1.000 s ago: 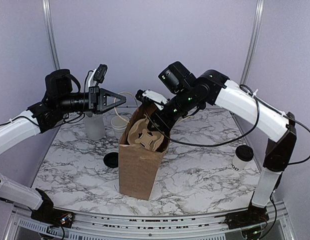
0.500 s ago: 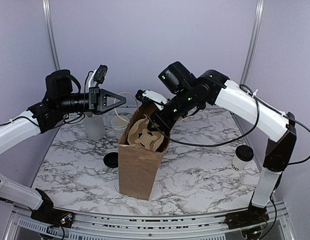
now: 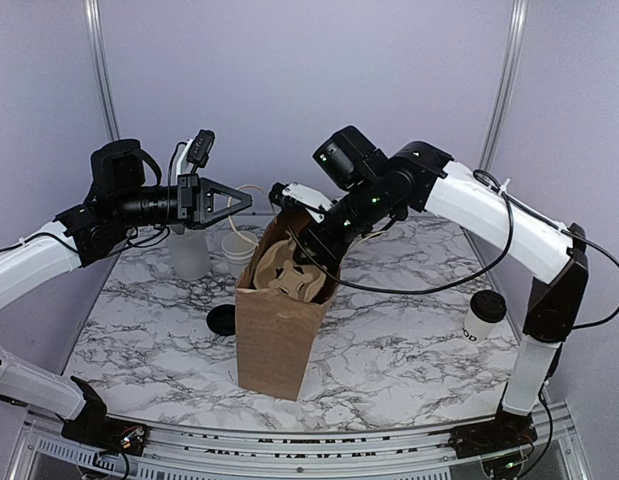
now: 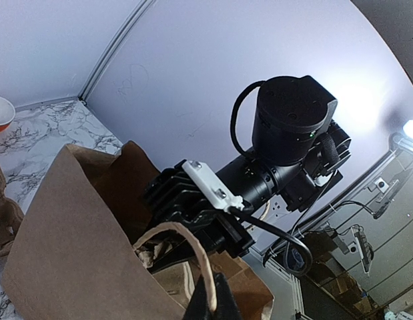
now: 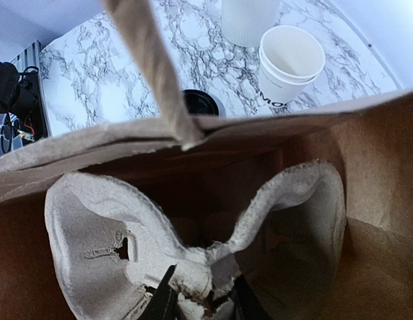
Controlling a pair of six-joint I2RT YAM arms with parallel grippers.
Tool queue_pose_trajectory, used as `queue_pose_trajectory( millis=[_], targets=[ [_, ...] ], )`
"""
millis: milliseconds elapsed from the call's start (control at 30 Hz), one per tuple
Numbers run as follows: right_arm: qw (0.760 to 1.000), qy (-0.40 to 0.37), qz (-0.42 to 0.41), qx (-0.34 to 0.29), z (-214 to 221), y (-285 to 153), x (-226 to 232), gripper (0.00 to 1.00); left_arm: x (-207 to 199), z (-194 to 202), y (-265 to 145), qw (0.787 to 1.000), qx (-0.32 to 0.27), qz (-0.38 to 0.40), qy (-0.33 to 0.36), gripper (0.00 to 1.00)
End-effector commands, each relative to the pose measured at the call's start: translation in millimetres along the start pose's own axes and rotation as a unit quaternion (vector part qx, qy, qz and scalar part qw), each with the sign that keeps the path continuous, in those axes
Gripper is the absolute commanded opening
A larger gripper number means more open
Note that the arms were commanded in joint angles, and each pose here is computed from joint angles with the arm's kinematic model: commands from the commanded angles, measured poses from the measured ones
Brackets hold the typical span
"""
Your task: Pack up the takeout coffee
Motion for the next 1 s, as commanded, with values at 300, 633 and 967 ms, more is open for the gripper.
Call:
queue_pose_trajectory(
  millis=[300,633,967],
  targets=[
    [1.0,-0.009,0.006,0.008,-2.0,11.6,5.7,0.21,-3.0,-1.8,-4.4,1.0,-0.009,0.0,0.012,0.01],
    [1.0,-0.008,0.008,0.003,-4.8,8.0,6.6,0.27,-2.5,-2.1,-4.3,1.0,-0.009,0.0,0.013,0.01],
    [1.0,-0.01,0.007,-0.013,-10.8,-3.4,10.0,0.48,-3.2,-2.3,-5.0,1.0,-0.01,0.0,0.013,0.01]
  ],
)
Point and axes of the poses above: each gripper's point midway between its finger pads, its own y axis out along the fingers, its own x axis along the line the jaws close on, z = x × y, the point moved 6 cm from there along -y, back along the fingers, and after that the axes turned 13 degrees about y, right-handed, at the moved point
